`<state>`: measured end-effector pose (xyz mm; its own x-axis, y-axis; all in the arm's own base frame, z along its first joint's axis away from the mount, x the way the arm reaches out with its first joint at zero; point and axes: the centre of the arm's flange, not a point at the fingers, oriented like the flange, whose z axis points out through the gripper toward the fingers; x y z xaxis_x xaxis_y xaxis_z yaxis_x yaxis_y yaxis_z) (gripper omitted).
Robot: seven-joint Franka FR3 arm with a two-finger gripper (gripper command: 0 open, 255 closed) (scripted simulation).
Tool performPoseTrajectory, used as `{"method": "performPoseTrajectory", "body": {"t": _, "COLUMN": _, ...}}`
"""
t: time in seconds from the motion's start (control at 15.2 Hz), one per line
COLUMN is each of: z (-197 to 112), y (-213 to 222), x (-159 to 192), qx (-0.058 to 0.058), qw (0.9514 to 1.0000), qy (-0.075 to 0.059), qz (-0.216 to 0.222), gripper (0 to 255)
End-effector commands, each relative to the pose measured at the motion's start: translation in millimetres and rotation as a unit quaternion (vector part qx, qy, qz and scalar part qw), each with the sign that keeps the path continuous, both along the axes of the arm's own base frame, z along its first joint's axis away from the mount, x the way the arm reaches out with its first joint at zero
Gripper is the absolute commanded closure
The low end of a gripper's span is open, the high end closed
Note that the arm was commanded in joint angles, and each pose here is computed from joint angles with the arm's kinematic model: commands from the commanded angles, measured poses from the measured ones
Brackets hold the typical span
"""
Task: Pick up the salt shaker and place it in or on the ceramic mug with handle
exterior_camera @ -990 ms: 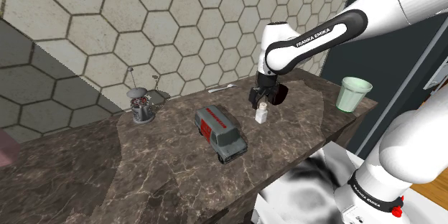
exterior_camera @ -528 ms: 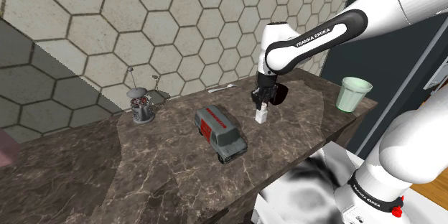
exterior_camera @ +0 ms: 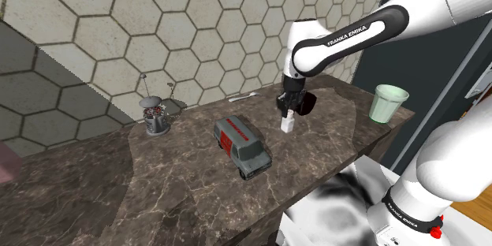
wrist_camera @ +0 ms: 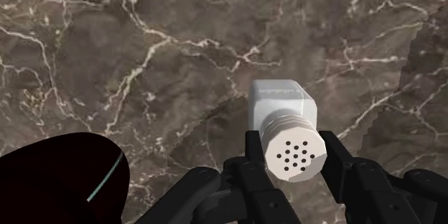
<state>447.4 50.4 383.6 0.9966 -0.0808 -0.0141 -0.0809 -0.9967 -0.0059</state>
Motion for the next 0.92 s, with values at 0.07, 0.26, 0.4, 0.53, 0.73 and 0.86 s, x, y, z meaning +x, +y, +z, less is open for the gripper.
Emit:
{"method": "performPoseTrajectory", "body": {"t": 0.07, "z": 16, "y": 0, "x": 0, "qx": 0.000, "qw": 1.0000, "qy": 0.000, "qz": 0.000, "gripper": 255}}
{"method": "performPoseTrajectory", "body": {"t": 0.26, "z": 32, "y": 0, "x": 0, "qx": 0.000, "qw": 1.0000, "qy": 0.000, "qz": 0.000, "gripper": 255}}
{"method": "performPoseTrajectory", "body": {"t": 0.4, "z": 42, "y": 0, "x": 0, "qx": 0.000, "qw": 1.0000, "qy": 0.000, "qz": 0.000, "gripper": 255}}
{"method": "performPoseTrajectory", "body": {"t": 0.53, "z": 53, "y": 0, "x": 0, "qx": 0.000, "qw": 1.0000, "qy": 0.000, "qz": 0.000, "gripper": 255}}
{"method": "performPoseTrajectory", "body": {"t": 0.73, "z": 69, "y": 0, "x": 0, "qx": 0.000, "qw": 1.0000, "qy": 0.000, "qz": 0.000, "gripper": 255}}
{"method": "performPoseTrajectory", "body": {"t": 0.86, "z": 79, "y": 0, "x": 0, "qx": 0.000, "qw": 1.0000, "qy": 0.000, "qz": 0.000, "gripper": 255}}
